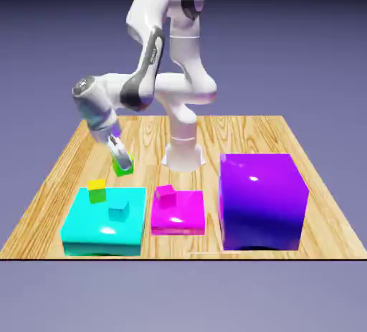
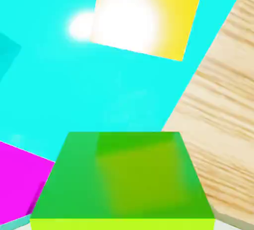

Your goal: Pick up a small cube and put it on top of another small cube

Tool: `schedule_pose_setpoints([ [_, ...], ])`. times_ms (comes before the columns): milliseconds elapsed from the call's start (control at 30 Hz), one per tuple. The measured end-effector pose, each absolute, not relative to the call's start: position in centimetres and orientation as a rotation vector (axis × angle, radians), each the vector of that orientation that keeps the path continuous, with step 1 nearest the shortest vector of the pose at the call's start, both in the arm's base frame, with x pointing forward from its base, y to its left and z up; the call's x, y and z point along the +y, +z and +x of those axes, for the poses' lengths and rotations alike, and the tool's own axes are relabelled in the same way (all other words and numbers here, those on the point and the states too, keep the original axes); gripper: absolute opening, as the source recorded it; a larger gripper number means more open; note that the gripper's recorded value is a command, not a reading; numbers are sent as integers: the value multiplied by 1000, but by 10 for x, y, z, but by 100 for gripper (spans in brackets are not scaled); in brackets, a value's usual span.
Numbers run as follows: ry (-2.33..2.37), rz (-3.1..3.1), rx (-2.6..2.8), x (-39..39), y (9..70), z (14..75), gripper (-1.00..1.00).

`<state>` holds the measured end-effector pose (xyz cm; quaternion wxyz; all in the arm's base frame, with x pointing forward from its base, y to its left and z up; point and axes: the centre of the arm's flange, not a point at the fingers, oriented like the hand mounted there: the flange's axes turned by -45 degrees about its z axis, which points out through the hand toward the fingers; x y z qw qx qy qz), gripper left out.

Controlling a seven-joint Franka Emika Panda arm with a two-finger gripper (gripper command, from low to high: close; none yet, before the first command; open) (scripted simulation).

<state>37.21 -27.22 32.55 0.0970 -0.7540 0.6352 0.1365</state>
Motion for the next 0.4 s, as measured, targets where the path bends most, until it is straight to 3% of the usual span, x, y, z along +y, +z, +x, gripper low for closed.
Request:
schedule_pose_setpoints([
  [167, 337, -1819, 2179, -332, 340, 369, -100],
  [267, 340, -1836, 2164, -312, 287, 377, -100],
  [300, 341, -1843, 2161, -306, 274, 378, 100],
  [400, 341, -1835, 2166, -314, 291, 376, 100],
])
